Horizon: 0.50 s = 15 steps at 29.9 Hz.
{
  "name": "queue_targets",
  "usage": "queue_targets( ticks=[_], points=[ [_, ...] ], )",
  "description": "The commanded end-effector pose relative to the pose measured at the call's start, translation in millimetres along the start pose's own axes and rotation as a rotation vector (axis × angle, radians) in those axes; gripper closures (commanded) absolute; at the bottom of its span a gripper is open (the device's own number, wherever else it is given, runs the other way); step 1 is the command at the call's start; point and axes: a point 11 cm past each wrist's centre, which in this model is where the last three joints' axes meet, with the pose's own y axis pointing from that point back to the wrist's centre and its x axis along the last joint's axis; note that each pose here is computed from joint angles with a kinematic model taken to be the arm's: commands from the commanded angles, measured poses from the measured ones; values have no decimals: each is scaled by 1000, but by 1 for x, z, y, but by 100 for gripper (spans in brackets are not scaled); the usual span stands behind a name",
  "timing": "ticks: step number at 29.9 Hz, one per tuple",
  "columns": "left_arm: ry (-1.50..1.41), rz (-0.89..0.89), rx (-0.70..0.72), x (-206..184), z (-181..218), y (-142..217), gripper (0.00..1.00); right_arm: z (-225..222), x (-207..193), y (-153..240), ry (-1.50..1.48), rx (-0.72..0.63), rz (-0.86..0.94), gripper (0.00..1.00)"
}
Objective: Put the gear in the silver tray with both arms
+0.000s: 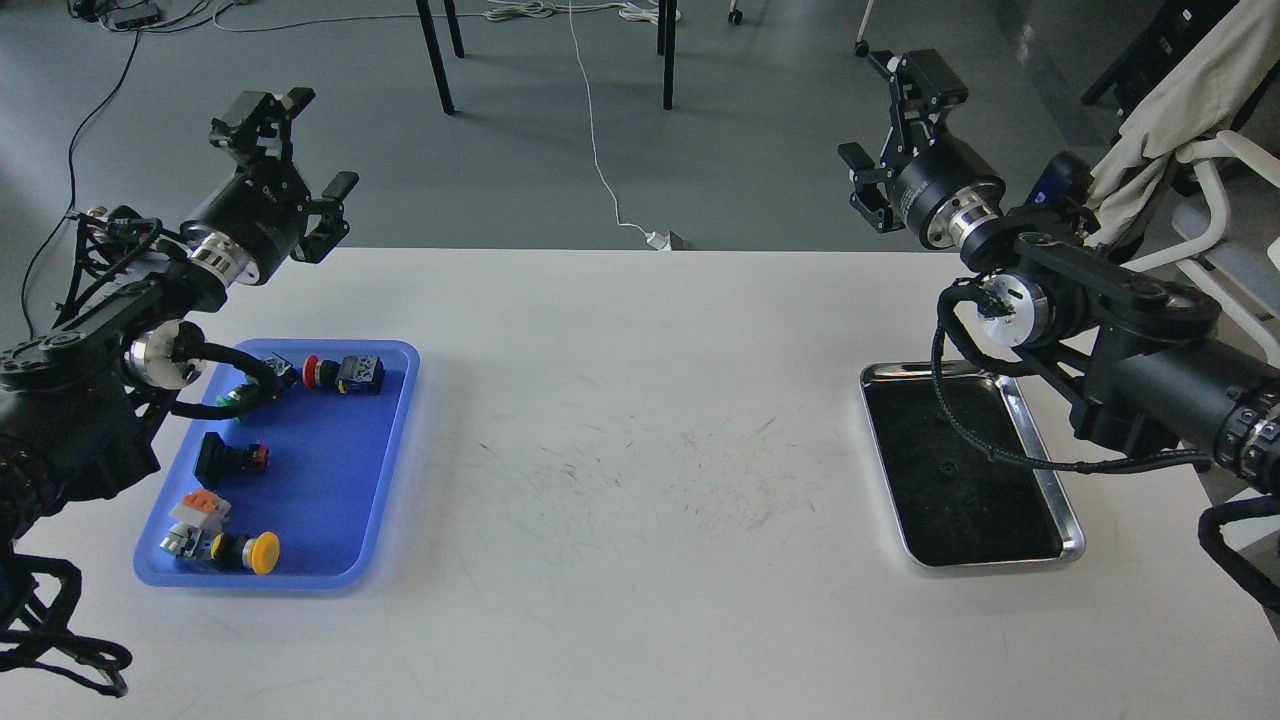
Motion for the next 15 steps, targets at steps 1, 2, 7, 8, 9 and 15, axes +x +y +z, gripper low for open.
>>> queue_targets(
  ticks=[1,2,7,8,9,15],
  points=[
    [2,10,89,3,-3,-2,1,11,-3,0,-47,-53,17,1],
    [28,15,82,2,-1,-3,1,13,-3,0,-47,-58,16,1],
    [108,42,63,5,2,-4,1,6,-30,-12,-214,-25,8,1],
    [118,41,70,3,1,-5,1,4,-30,-14,-261,-13,24,1],
    [135,40,58,1,4,-7,1,2,-33,-16,-281,-5,30,1],
    [265,56,-12,-7,4,-13,1,6,-42,-19,-335,13,42,1]
  ],
)
